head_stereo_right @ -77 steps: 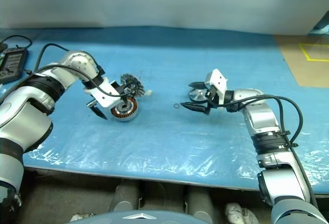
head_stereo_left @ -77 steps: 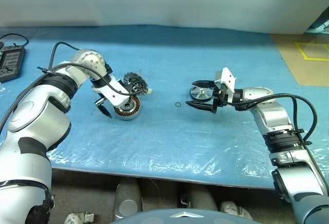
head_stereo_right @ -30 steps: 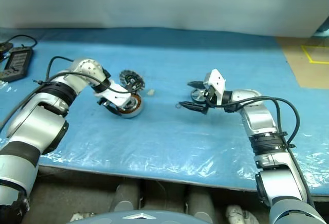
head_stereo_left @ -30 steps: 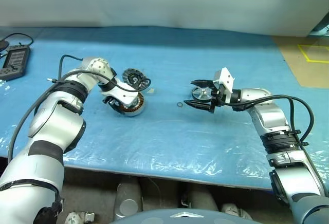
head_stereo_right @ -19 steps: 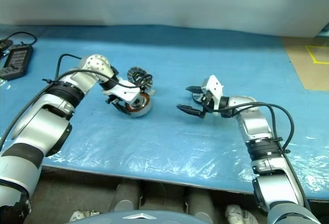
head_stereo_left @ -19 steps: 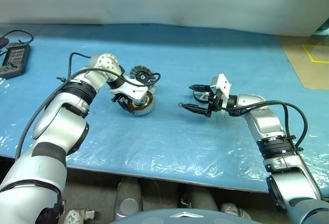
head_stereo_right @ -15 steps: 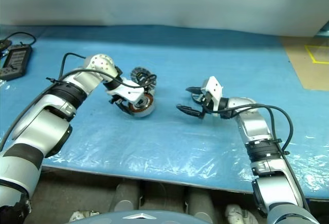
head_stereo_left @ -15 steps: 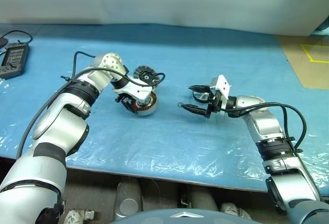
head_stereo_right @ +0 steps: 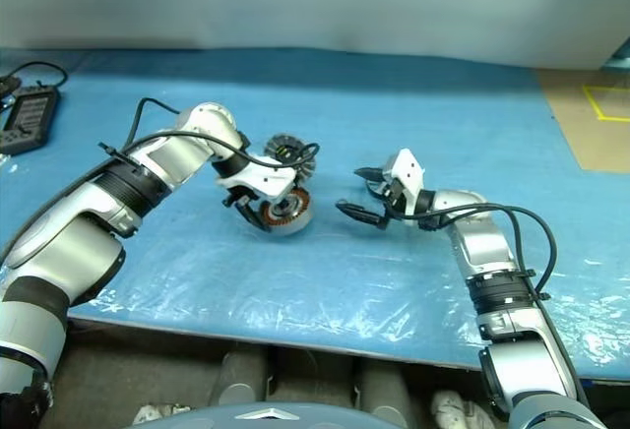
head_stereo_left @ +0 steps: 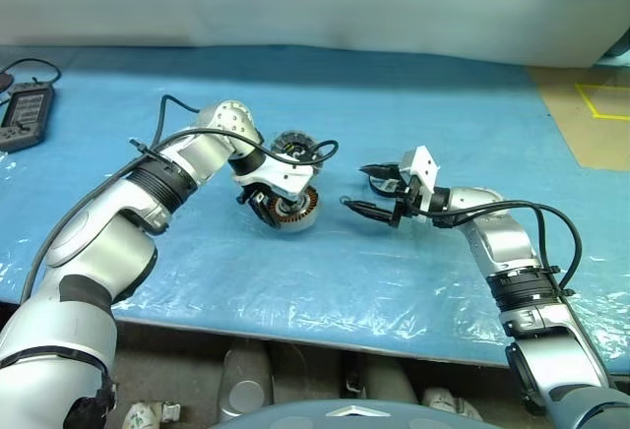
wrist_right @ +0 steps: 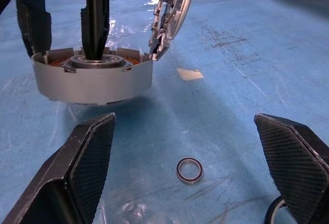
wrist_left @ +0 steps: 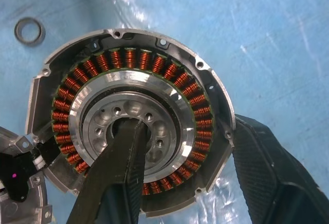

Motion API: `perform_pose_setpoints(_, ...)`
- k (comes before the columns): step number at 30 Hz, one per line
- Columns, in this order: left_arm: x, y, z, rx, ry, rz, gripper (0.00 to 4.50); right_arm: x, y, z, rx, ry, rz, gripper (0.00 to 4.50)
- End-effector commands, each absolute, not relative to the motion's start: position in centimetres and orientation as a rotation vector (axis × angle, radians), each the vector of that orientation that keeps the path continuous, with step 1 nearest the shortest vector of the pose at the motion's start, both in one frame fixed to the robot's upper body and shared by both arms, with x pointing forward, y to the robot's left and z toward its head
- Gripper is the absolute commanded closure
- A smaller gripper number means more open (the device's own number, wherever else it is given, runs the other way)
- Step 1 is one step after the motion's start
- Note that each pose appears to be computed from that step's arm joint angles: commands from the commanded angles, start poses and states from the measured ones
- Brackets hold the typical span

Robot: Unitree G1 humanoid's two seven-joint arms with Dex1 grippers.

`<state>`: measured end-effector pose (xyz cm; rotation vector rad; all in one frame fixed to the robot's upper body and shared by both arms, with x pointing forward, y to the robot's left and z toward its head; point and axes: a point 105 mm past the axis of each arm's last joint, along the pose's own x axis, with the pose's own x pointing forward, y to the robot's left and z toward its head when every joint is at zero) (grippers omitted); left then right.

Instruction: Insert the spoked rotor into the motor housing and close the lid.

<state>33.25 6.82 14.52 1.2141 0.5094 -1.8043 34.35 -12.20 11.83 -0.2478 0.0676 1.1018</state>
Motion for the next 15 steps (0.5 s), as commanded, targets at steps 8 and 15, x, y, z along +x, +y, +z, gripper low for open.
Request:
perform_pose_setpoints(8,31.9,6.4,14.2,1.188,0.529,-1.842,2.36,34.3,-11.5,13.1,-0.260,-0.005,1.113,0.00)
perform_pose_setpoints(15,32.6,5.7,14.0,1.195,0.516,-1.821,2.36,34.3,-11.5,13.1,-0.260,-0.006,1.116,0.00)
